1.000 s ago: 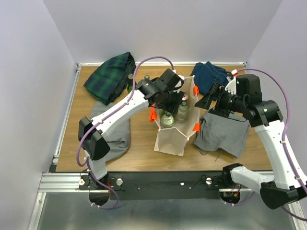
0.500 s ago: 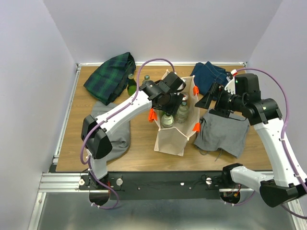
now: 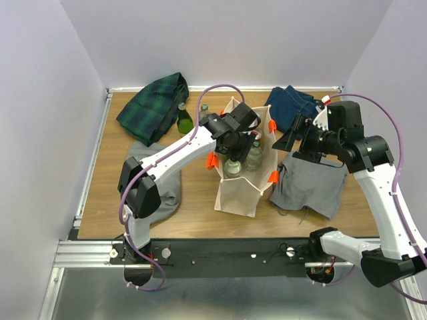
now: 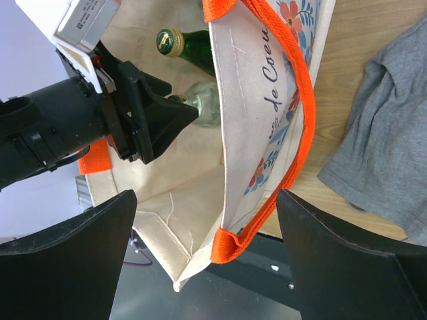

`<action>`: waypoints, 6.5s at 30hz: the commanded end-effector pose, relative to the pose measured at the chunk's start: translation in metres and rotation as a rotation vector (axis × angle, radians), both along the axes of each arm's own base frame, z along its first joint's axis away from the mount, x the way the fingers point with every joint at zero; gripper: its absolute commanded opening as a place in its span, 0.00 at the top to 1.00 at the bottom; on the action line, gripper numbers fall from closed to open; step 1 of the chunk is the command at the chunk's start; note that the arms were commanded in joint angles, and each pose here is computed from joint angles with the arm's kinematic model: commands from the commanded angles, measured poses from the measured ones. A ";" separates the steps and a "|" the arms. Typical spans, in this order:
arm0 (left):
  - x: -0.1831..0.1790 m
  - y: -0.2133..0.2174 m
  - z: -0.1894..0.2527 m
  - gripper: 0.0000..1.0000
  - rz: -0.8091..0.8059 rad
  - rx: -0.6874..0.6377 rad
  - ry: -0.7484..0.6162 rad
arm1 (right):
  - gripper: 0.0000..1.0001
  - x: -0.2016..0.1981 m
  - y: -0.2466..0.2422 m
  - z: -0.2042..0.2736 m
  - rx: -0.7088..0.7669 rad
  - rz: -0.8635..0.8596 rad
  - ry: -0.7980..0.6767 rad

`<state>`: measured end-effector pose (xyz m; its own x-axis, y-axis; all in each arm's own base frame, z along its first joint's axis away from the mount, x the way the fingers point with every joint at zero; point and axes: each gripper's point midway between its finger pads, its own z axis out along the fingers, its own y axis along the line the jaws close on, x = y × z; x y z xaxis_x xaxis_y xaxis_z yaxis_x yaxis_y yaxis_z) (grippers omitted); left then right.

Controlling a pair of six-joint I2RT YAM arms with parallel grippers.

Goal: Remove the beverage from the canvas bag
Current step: Take out the drink from the canvas bag.

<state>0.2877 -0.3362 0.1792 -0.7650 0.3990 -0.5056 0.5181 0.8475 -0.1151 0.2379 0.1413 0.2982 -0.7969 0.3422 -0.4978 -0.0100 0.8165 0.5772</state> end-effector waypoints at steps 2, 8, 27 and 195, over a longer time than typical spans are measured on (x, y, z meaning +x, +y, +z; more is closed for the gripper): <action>0.002 0.004 -0.005 0.38 0.019 0.028 -0.007 | 0.06 -0.001 -0.005 0.003 -0.034 -0.004 -0.006; 0.001 0.005 -0.012 0.39 0.019 0.041 -0.001 | 0.06 -0.002 -0.006 0.003 -0.044 -0.003 -0.007; 0.003 0.002 -0.017 0.63 -0.006 0.042 -0.008 | 0.06 -0.007 -0.009 -0.001 -0.049 -0.003 -0.008; -0.039 -0.001 0.180 1.00 -0.065 -0.253 -0.316 | 0.04 -0.046 -0.016 -0.022 -0.015 0.059 -0.254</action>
